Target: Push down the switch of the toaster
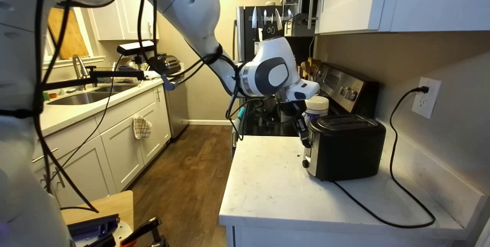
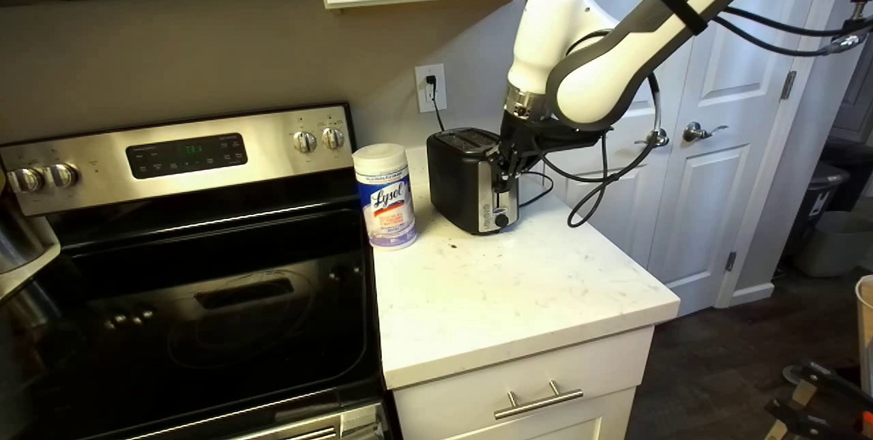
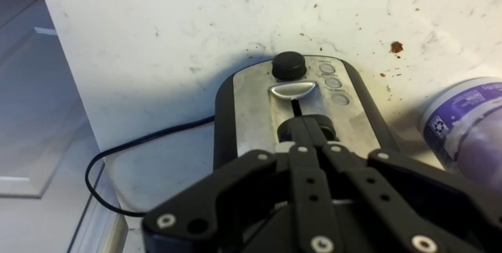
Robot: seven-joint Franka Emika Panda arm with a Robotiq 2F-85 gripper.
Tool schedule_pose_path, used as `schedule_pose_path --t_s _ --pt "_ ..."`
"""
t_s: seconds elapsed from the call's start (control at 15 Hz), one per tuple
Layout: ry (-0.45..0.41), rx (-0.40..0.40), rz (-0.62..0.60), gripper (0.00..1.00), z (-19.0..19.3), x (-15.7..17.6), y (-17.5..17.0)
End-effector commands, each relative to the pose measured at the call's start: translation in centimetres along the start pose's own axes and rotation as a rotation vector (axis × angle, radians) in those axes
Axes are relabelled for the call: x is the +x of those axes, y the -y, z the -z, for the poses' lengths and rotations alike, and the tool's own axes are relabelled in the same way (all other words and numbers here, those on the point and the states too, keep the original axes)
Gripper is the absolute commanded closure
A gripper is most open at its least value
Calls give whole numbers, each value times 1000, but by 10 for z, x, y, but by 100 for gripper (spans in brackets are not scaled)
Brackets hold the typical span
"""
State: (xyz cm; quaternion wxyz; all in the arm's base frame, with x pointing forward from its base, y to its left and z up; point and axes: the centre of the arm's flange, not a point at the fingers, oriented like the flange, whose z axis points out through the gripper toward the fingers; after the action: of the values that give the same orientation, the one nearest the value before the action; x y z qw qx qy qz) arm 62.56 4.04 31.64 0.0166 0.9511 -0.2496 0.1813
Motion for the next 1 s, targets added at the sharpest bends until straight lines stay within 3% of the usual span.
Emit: schedule_pose_path --t_s 0.0,0.47,0.73,0.93 --pt "50 9 -32 100 -32 0 -10" --pt "85 -12 -72 100 -69 -1 -12" --pt "86 -15 -84 100 -70 2 -15" --pt "65 5 -84 100 -40 1 -19"
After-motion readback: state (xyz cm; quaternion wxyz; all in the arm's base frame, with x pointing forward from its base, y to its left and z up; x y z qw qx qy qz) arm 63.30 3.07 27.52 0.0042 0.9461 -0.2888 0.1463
